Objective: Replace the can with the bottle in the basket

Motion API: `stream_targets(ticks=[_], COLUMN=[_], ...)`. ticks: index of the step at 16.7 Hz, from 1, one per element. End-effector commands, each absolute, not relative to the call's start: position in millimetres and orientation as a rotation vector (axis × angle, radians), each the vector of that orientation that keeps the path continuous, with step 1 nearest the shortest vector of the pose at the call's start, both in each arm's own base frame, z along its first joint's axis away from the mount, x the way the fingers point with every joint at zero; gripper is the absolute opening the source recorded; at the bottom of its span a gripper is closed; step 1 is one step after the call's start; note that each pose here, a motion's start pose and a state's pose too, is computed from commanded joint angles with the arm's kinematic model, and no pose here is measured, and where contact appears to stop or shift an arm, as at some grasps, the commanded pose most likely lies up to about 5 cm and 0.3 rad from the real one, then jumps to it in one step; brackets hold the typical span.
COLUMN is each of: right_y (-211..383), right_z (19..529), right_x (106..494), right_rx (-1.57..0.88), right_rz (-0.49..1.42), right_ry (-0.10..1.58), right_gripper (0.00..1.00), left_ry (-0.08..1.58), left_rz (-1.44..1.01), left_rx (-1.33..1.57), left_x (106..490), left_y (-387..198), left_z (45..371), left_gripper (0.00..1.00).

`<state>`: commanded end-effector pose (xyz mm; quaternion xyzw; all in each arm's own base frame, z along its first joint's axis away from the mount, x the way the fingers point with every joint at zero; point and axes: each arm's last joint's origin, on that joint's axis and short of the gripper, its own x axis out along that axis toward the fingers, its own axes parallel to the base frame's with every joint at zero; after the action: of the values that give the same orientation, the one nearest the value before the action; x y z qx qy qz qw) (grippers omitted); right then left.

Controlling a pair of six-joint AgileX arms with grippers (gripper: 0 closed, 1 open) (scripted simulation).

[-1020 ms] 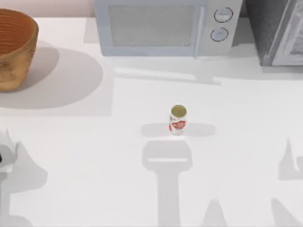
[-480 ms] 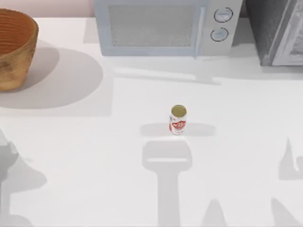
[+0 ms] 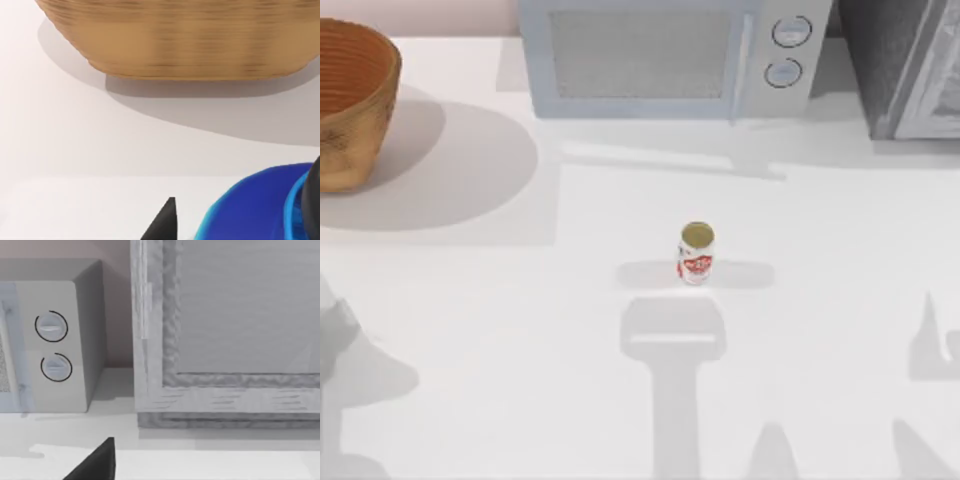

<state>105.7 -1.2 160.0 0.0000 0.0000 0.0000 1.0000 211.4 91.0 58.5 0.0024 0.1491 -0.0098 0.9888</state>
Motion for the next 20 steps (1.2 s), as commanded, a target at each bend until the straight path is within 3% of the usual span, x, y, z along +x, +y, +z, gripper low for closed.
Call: stream_targets(ticks=[8,12,16,20], right_y=[-1,-1,-1,-1], right_z=[160,160,160,160], right_x=[106,106,106,106], right_rx=[0.000,0.000,0.000,0.000], right_rz=[0.000,0.000,0.000,0.000], right_ry=[0.000,0.000,0.000,0.000], right_gripper=[1.00,1.00,1.00,1.00], left_ry=[0.298,0.270,0.254,0.283], left_rz=[-0.010,0.076,0.177,0.199], left_rx=[0.006,0.011,0.007,-0.022], left_x=[213,232,262,296], left_y=[95,135,196,224], left_z=[59,73,113,178], left_gripper=[0.00,0.00,0.00,0.00])
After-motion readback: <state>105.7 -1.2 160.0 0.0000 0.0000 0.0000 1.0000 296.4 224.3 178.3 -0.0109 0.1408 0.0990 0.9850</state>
